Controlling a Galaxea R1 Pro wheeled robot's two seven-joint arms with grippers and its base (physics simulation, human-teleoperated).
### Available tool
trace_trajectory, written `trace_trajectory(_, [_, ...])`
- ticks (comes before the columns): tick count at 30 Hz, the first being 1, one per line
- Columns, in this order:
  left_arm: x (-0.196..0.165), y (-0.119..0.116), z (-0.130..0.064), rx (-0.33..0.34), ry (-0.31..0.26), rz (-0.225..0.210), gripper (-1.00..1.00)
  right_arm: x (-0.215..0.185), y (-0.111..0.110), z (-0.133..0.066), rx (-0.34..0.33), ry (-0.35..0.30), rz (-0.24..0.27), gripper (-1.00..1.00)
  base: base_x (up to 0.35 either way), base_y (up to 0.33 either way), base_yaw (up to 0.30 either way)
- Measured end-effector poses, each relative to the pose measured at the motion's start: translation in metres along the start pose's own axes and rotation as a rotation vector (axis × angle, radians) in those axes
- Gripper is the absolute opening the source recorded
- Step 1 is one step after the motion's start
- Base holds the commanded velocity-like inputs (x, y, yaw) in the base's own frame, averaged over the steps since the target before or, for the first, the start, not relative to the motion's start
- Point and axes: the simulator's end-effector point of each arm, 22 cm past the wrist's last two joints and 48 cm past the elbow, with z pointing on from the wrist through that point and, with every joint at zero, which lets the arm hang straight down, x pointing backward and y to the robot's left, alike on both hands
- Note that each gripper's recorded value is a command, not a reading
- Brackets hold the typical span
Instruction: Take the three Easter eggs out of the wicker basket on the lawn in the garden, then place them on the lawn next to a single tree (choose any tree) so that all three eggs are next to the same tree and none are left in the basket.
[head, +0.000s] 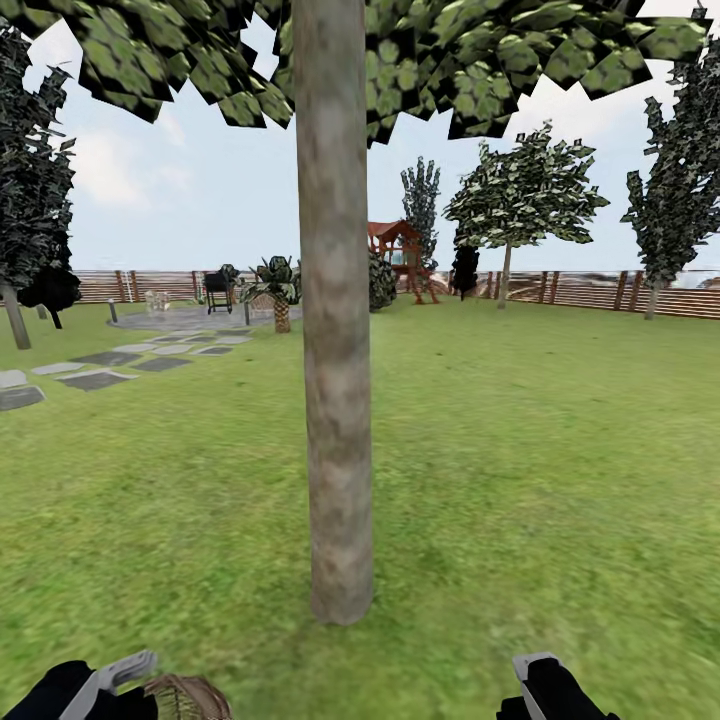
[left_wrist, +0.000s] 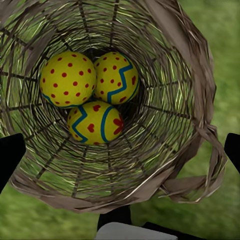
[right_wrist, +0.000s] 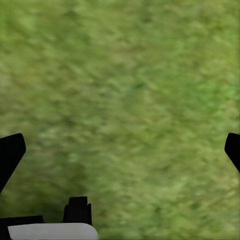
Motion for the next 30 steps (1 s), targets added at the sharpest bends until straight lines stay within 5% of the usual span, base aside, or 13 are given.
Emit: trace_trajectory(30, [0.017, 0.018, 0.049, -0.012, -0.008, -0.008, 1.0, 0.022, 0.01, 0.051, 0.0, -0.001, 0.001, 1.0, 0.0, 0.0, 0.0])
